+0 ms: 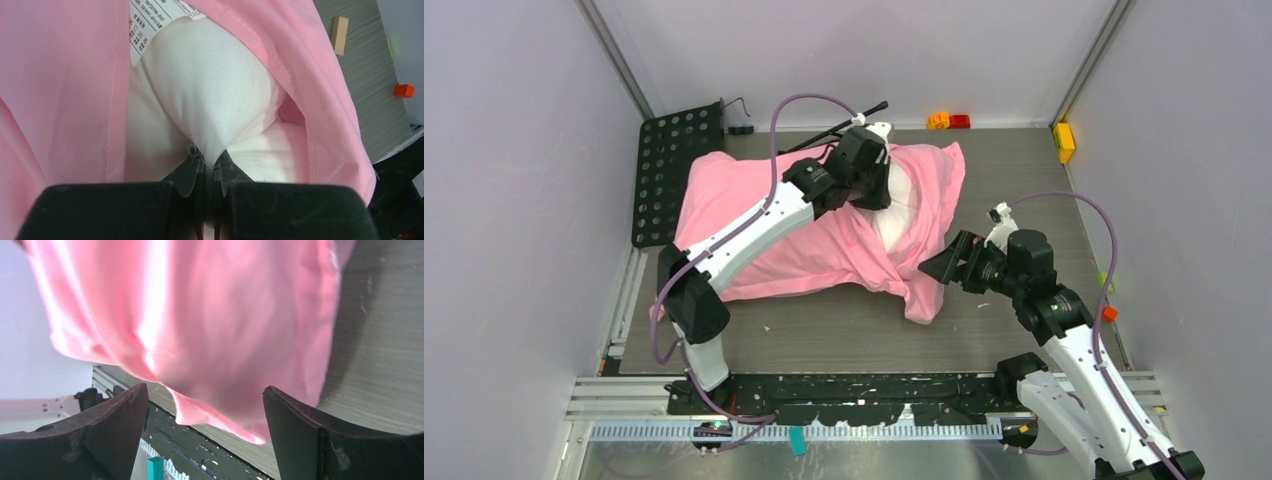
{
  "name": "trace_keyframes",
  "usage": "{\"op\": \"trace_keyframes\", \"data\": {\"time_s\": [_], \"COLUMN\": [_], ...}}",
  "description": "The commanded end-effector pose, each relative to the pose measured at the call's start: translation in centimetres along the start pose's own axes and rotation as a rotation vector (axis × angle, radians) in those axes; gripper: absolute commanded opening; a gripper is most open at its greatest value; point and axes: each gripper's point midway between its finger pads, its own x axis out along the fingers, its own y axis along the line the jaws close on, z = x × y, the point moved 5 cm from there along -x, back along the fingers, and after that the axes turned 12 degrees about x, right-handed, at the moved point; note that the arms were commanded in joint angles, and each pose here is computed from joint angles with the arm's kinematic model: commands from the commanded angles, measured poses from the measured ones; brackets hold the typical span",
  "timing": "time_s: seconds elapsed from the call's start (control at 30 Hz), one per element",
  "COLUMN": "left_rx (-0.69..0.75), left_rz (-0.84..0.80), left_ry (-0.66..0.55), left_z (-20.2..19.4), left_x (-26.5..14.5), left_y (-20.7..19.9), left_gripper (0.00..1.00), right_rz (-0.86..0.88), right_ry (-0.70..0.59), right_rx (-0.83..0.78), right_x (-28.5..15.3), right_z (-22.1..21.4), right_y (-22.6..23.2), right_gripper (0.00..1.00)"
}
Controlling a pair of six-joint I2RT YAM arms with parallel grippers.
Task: Remove the pillowcase from the pillow
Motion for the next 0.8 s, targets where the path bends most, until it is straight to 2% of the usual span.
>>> {"op": "trace_keyframes", "data": {"time_s": [0.0,0.07,0.13,0.27,0.3,0.37,0.43,0.5,0.77], "left_rx": [-0.005,0.002,0.013,0.028,0.029,0.031,0.040,0.053,0.060], "left_rz": [0.043,0.044,0.045,0.061,0.064,0.066,0.066,0.079,0.195], "left_ry": [-0.111,-0.116,-0.126,-0.138,-0.144,-0.150,-0.151,-0.156,-0.231], "left_z": [2.7,2.9,3.2,3.5,3.7,3.8,3.9,4.2,6.4], "left_x": [-3.0,-3.4,-4.1,-5.2,-5.5,-5.9,-6.3,-7.0,-11.7], "left_y": [1.3,1.3,1.4,1.8,1.9,2.0,2.1,2.4,5.8], "left_gripper": [0.00,0.00,0.00,0.00,0.00,0.00,0.00,0.00,0.00], "right_rz": [0.107,0.110,0.123,0.161,0.166,0.179,0.185,0.175,0.020], "right_ry": [0.044,0.049,0.049,0.076,0.078,0.067,0.047,0.040,0.090], "right_rx": [-0.120,-0.138,-0.151,-0.157,-0.160,-0.170,-0.175,-0.167,-0.079], "right_x": [-0.2,-0.1,0.1,0.0,0.0,-0.1,-0.2,-0.2,2.0], "right_z": [0.4,0.5,0.5,0.2,0.1,0.0,0.1,0.1,-0.8], "right_y": [2.1,2.1,2.2,2.7,2.7,2.7,2.6,2.4,-1.2], "right_gripper": [0.90,0.88,0.81,0.58,0.50,0.26,0.09,0.04,0.04]}}
